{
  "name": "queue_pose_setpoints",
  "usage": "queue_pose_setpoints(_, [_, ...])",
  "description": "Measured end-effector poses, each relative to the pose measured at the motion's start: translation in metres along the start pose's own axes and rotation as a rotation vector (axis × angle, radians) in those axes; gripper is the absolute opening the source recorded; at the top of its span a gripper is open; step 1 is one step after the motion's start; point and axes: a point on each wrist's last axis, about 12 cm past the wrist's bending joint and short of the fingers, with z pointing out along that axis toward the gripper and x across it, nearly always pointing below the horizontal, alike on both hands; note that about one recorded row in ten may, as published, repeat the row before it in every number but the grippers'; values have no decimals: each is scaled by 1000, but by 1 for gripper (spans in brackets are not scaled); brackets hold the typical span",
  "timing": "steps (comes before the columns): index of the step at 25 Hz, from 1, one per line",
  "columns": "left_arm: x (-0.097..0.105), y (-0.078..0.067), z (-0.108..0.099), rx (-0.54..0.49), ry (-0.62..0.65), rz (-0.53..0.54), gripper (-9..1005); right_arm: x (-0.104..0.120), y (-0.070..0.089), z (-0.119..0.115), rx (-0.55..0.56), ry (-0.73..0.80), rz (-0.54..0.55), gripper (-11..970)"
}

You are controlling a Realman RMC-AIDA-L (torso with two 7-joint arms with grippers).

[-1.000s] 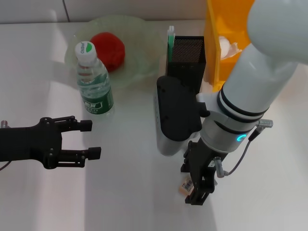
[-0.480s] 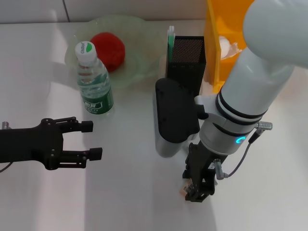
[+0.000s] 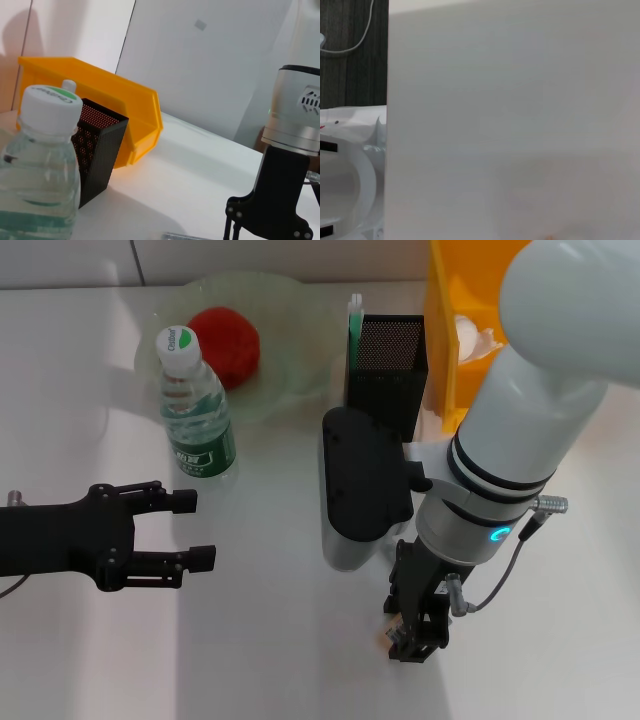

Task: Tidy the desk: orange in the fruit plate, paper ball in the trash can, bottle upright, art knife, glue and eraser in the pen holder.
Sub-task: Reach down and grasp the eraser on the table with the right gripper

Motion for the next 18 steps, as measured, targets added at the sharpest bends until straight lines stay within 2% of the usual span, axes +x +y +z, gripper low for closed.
queue_pose_setpoints(4, [0,0,0,-1,-1,0,847,0,0,0,0,1,0,483])
queue_pose_setpoints(11, [1,0,-1,-4,-2,-3,847,-1,2,-3,2,-8,-3,423])
queue_pose_setpoints(14, [1,0,-1,-5,-3,-4,847,-2,4,-9,3,-22,-9,420])
queue_pose_setpoints(18, [2,-1,-2,-7,-3,-5,847,0,3,-26,7,-70,12,344])
